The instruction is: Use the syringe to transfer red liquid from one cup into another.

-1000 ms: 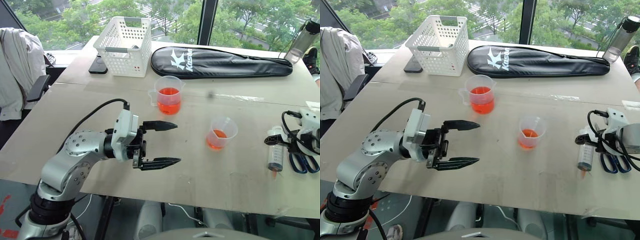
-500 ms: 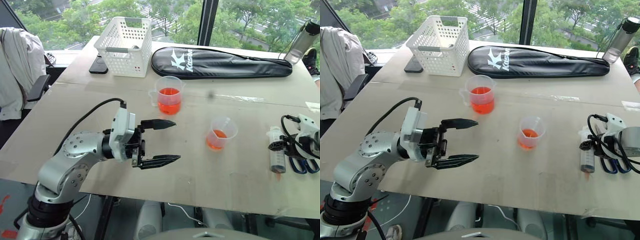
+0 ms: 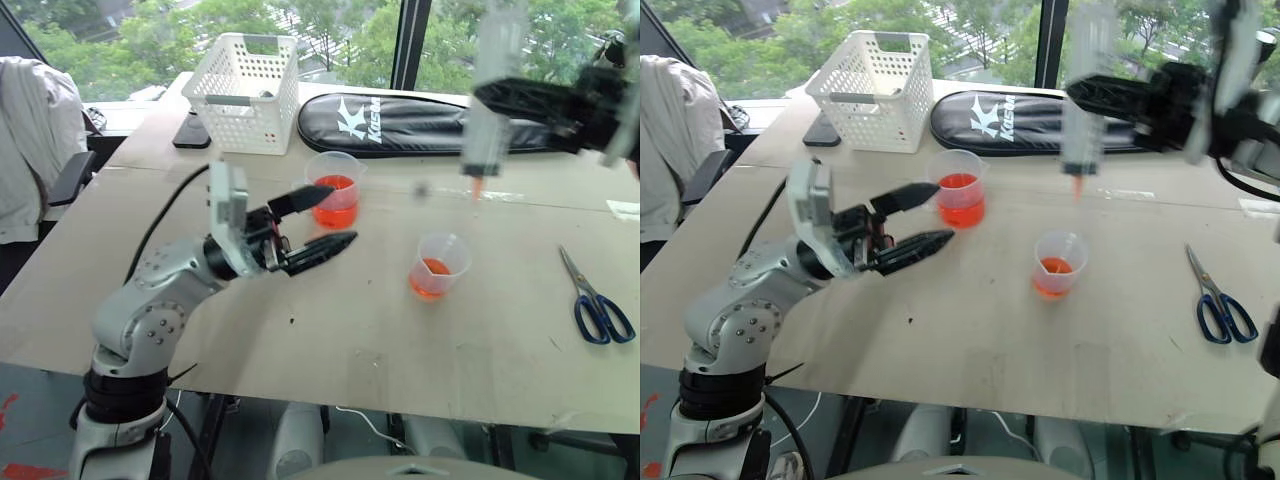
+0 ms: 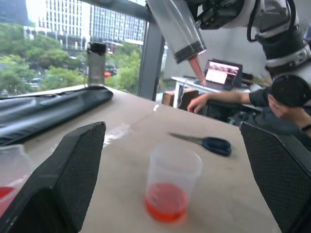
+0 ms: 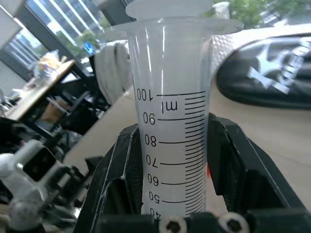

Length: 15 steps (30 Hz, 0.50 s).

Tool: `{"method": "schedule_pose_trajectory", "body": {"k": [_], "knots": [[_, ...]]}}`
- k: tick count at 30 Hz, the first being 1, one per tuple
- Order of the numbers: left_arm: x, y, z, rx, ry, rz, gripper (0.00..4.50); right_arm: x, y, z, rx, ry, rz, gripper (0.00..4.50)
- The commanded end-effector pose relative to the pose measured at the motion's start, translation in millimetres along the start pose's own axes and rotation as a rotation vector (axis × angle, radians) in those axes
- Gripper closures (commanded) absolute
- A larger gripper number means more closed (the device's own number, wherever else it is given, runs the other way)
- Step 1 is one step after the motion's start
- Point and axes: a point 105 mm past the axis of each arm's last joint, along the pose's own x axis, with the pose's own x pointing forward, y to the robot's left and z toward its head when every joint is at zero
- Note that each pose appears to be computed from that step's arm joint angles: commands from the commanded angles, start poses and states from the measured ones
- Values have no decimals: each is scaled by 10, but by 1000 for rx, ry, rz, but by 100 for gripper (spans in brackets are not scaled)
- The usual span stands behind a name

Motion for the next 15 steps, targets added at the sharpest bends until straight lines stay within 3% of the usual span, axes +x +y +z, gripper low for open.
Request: {"method": "schedule_pose_trajectory", "body": {"k": [1,3,7,11,15], "knots": [[-3,156,211,59,-67,74,0,433,-22,89,-59,-210,-101,305],[-36,266,293,88,-88,132,0,607,124,51,-215,-259,-77,305],[-189,584,524,180,-160,338,0,937,380,10,-275,-323,-33,305],[-390,954,832,258,-262,615,0,1202,420,-145,-325,-356,-51,305],[-478,1113,923,292,-241,700,0,1365,449,-369,-425,-373,-38,305]]}}
